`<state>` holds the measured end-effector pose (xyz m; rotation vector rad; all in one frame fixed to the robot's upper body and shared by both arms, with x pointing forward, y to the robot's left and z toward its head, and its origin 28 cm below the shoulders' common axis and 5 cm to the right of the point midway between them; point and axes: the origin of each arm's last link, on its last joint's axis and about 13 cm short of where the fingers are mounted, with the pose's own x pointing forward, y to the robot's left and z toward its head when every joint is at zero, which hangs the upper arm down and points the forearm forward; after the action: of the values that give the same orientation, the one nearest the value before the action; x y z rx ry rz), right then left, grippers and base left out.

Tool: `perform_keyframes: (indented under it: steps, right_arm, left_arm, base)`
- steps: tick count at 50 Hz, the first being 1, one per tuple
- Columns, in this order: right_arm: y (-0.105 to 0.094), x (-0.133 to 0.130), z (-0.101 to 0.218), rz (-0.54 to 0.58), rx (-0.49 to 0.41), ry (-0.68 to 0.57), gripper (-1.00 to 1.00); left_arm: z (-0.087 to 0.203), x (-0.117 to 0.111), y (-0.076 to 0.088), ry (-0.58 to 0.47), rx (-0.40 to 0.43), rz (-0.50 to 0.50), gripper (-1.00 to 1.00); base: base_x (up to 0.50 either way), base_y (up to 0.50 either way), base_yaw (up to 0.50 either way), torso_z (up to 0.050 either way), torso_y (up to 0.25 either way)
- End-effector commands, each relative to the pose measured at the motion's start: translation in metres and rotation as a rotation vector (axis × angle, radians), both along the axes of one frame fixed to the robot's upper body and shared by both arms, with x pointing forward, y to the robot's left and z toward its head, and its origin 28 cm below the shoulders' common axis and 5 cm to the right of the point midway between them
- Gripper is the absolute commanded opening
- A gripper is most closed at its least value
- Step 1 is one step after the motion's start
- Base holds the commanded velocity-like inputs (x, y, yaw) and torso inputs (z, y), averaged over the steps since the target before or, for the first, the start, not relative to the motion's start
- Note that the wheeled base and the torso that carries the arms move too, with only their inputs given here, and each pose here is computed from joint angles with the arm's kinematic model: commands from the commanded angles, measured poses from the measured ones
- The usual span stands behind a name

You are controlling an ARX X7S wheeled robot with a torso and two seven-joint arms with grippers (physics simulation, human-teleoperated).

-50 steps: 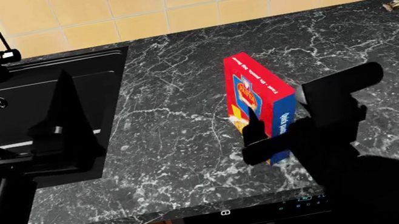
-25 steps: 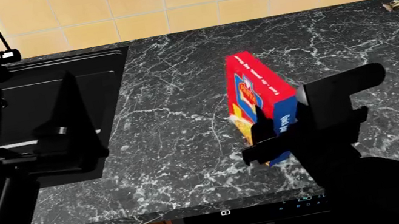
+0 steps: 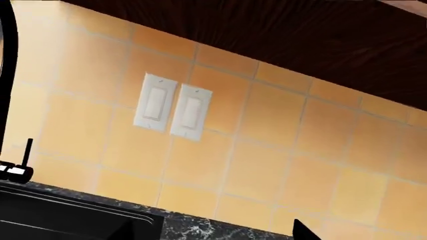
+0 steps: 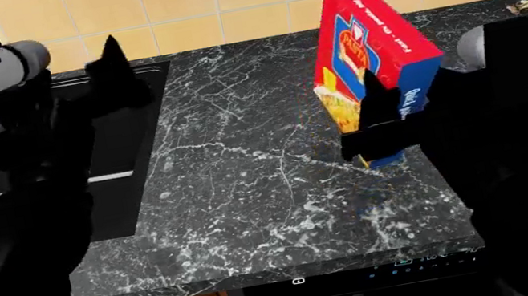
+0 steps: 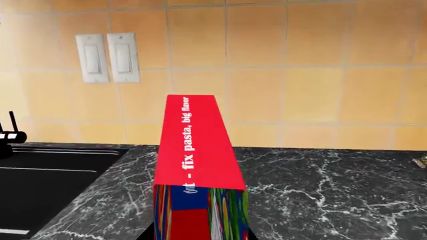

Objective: Pick the salsa and boxed food from the counter and place them in the cabinets closest to them.

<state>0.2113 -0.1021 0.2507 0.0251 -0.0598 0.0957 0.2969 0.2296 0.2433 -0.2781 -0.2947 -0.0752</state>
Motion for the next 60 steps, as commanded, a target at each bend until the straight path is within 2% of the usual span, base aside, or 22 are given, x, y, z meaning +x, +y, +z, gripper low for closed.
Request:
perform_keyframes:
  steps: [1,2,5,6,9,16,25,37,60]
  right_arm:
    - [-0.007,-0.023,0.040,-0.042,-0.004,-0.120,-1.00]
    - [-0.007,-0.025,0.043,-0.046,-0.016,-0.132,-1.00]
    - [-0.007,-0.032,0.055,-0.058,-0.029,-0.169,-1.00]
    - [-0.006,-0.035,0.059,-0.061,-0.031,-0.183,-1.00]
    - [-0.005,-0.041,0.068,-0.057,-0.028,-0.230,-1.00]
    - [-0.004,-0.050,0.085,-0.039,-0.006,-0.298,-1.00]
    - [-0.003,-0.044,0.096,-0.030,-0.040,-0.254,-1.00]
    - [-0.001,-0.033,0.102,-0.012,-0.080,-0.185,-1.00]
    - [0.000,-0.029,0.106,-0.019,-0.105,-0.160,-1.00]
  left_arm:
    - [-0.001,0.112,-0.020,0.133,0.063,0.088,1.00]
    - [-0.005,0.122,-0.020,0.152,0.087,0.106,1.00]
    - [0.001,0.143,-0.022,0.111,0.087,0.098,1.00]
    - [-0.021,0.142,-0.019,0.214,0.090,0.106,1.00]
    - [-0.027,0.142,-0.019,0.219,0.135,0.111,1.00]
    - [-0.032,0.141,-0.020,0.211,0.170,0.086,1.00]
    - [-0.031,0.141,-0.012,0.227,0.033,0.009,1.00]
    - [-0.030,0.141,-0.012,0.202,0.025,-0.022,1.00]
    - [-0.030,0.141,-0.012,0.199,0.042,-0.026,1.00]
  base:
    - [0.00,0.00,0.00,0.000,0.000]
    - [0.00,0.00,0.00,0.000,0.010]
    - [0.00,0.00,0.00,0.000,0.000]
    - [0.00,0.00,0.00,0.000,0.000]
    - [0.00,0.00,0.00,0.000,0.000]
    - [0.00,0.00,0.00,0.000,0.001]
    - [0.00,0.00,0.00,0.000,0.000]
    - [0.43,0.00,0.00,0.000,0.001]
    - [0.50,0.01,0.00,0.000,0.001]
